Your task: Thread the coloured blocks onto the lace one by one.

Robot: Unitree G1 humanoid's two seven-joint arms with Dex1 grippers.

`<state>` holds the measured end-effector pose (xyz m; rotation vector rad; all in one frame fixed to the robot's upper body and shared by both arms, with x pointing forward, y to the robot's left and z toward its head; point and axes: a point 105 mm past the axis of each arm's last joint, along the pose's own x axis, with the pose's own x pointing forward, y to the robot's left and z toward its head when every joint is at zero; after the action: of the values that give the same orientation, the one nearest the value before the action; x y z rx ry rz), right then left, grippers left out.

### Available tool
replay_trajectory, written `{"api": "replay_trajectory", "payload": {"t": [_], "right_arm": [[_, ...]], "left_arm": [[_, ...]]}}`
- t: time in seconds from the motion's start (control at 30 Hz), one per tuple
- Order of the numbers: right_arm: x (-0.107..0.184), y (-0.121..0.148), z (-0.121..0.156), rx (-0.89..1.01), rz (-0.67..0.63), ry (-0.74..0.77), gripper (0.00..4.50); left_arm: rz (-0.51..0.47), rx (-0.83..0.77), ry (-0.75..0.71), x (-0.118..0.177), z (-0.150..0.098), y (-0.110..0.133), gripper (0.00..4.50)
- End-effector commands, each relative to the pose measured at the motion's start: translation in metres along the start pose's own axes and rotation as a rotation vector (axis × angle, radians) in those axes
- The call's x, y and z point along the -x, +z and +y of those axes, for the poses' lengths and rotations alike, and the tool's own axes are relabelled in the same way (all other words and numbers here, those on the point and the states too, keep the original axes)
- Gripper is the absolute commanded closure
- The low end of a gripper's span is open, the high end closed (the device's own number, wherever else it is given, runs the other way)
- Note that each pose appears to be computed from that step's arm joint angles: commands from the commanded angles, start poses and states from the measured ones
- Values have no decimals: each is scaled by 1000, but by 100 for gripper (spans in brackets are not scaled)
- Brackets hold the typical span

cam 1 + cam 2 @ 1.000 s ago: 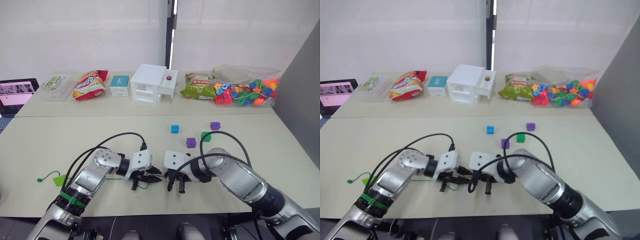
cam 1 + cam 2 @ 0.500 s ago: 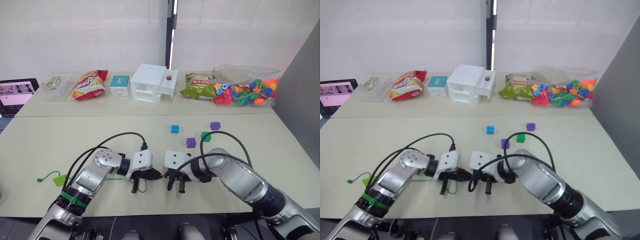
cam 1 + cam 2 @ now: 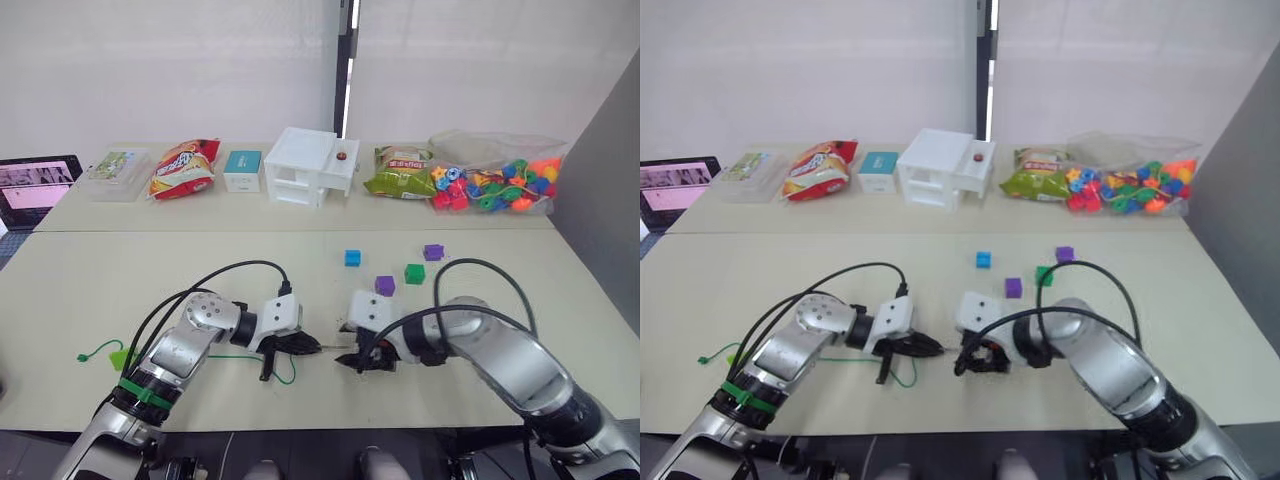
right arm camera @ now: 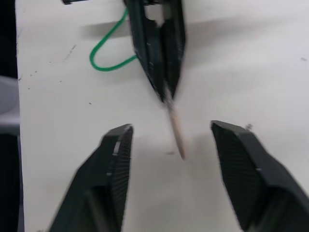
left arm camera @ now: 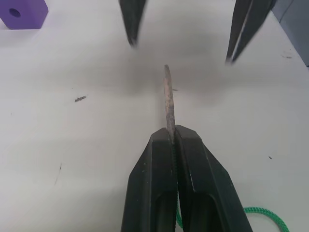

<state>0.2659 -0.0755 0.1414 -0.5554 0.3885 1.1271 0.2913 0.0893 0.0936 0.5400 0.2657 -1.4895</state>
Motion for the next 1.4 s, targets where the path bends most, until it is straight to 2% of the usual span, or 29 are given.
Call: {"api": "replay_trajectory", "payload": {"t": [0.03,0.13,0.33,0.47,0.57,0.8,1.13,1.4], "right_arm": [[27,8,-25,-86,-99,-197,6],[49,-11,-47,-224,-132,-429,2],[66,-32,-55,-427,-216,-694,2],[75,-54,-71,-488,-188,-911,2],[79,-64,-90,-503,-191,-1012,2],[73,-64,-136,-548,-258,-1085,2],[54,-70,-194,-635,-230,-1130,2],[44,-68,-215,-654,-185,-1043,2]], "left_arm": [[-17,-38,11,9,4,9,450],[-10,-34,15,13,4,7,450],[-8,-18,32,17,2,6,450],[-12,-12,40,18,2,7,450],[-16,-12,40,17,1,8,450],[-25,-1,45,14,-3,8,450],[-38,15,62,12,-10,6,450],[-36,25,80,13,-12,4,450]]}}
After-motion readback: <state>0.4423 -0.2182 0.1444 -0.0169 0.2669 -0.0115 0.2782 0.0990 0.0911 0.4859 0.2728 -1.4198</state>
